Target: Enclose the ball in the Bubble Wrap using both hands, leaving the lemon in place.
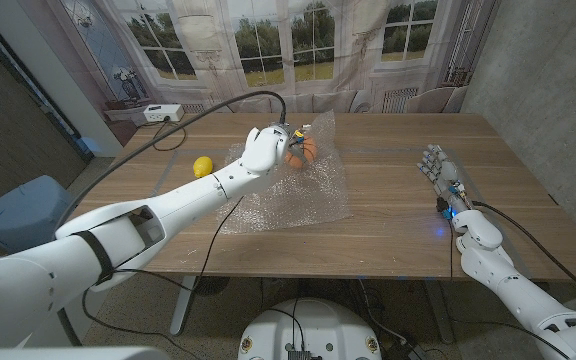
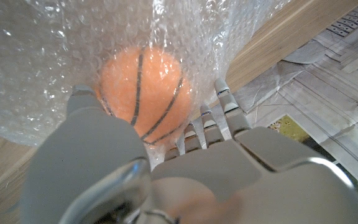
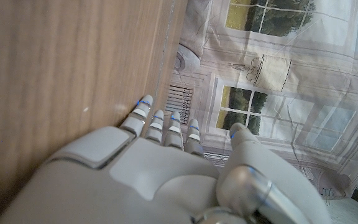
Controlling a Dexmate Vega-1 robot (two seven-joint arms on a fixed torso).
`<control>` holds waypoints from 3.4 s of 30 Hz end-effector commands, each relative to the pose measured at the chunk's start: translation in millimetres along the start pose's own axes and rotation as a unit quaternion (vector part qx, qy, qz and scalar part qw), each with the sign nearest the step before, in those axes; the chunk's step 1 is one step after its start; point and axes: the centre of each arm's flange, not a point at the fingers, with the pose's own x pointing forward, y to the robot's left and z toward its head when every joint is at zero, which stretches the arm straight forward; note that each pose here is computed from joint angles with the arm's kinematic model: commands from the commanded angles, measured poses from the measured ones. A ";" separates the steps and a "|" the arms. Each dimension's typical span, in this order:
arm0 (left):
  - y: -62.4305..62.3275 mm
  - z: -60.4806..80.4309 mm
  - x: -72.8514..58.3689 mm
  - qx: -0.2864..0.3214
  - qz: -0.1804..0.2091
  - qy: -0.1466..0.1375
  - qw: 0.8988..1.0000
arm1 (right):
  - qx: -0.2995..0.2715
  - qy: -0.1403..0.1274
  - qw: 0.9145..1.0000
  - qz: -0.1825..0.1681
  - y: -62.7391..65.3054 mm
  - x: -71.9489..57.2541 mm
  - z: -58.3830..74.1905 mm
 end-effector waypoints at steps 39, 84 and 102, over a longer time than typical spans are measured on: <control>-64.3 -4.9 39.0 -0.025 0.110 -0.021 0.993 | -0.017 0.013 1.000 0.000 3.2 20.7 -2.2; 29.2 1.0 -22.2 -0.250 0.501 -0.121 0.820 | 0.012 0.024 0.997 0.066 12.5 19.7 1.6; 37.3 -23.0 -54.4 -0.497 0.465 -0.221 0.698 | 0.018 0.041 0.994 0.101 24.6 30.8 5.4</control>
